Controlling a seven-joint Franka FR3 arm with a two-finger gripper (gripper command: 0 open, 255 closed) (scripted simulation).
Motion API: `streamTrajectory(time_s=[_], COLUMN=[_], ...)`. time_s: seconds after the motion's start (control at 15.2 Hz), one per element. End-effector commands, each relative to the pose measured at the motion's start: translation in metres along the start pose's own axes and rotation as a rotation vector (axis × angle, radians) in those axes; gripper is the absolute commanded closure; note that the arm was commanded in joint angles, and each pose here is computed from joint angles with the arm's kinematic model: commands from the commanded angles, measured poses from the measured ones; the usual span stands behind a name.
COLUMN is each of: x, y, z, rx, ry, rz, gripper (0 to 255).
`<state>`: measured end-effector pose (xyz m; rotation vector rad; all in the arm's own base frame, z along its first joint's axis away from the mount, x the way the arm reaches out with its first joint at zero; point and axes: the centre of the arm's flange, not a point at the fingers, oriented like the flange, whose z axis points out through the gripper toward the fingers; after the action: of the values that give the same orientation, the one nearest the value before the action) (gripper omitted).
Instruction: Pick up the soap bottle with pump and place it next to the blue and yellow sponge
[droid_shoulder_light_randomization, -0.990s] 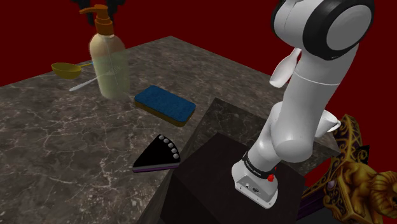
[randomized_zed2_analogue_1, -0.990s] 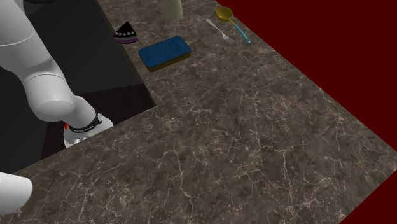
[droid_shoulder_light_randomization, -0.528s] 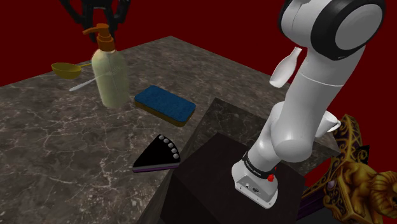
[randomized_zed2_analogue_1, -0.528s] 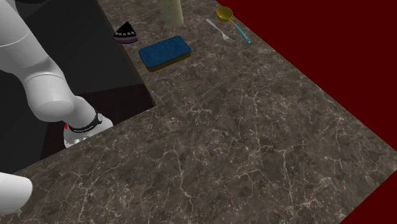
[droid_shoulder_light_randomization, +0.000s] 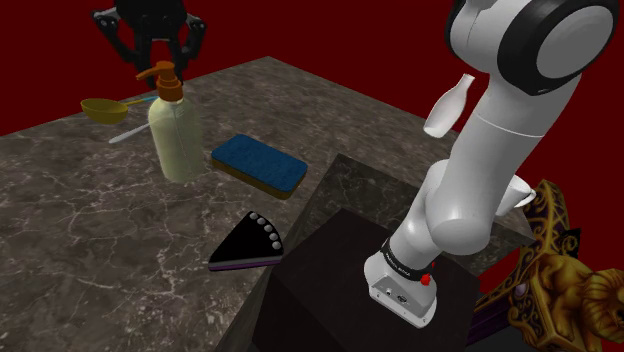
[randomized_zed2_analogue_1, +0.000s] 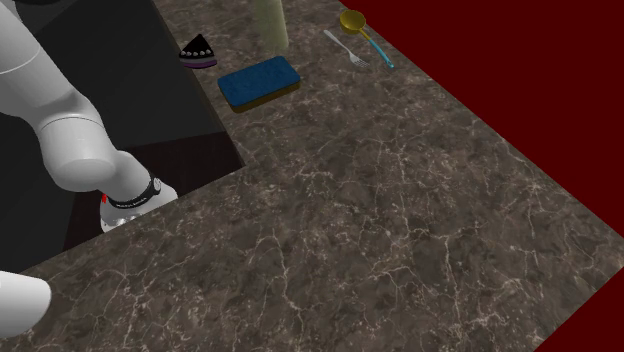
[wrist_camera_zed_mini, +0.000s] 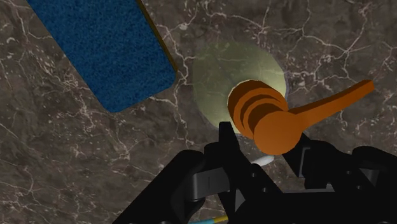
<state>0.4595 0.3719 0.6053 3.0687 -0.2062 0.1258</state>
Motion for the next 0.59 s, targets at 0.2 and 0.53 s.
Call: streamTrajectory(time_s=[0.2, 0.53], x=[0.0, 0.0], y=[-0.0003, -0.0003], z=[0.0011, 0.0011], rx=[0.001, 0.001], ry=[0.001, 0.001], rz=[0.0, 0.0], gripper=[255, 0])
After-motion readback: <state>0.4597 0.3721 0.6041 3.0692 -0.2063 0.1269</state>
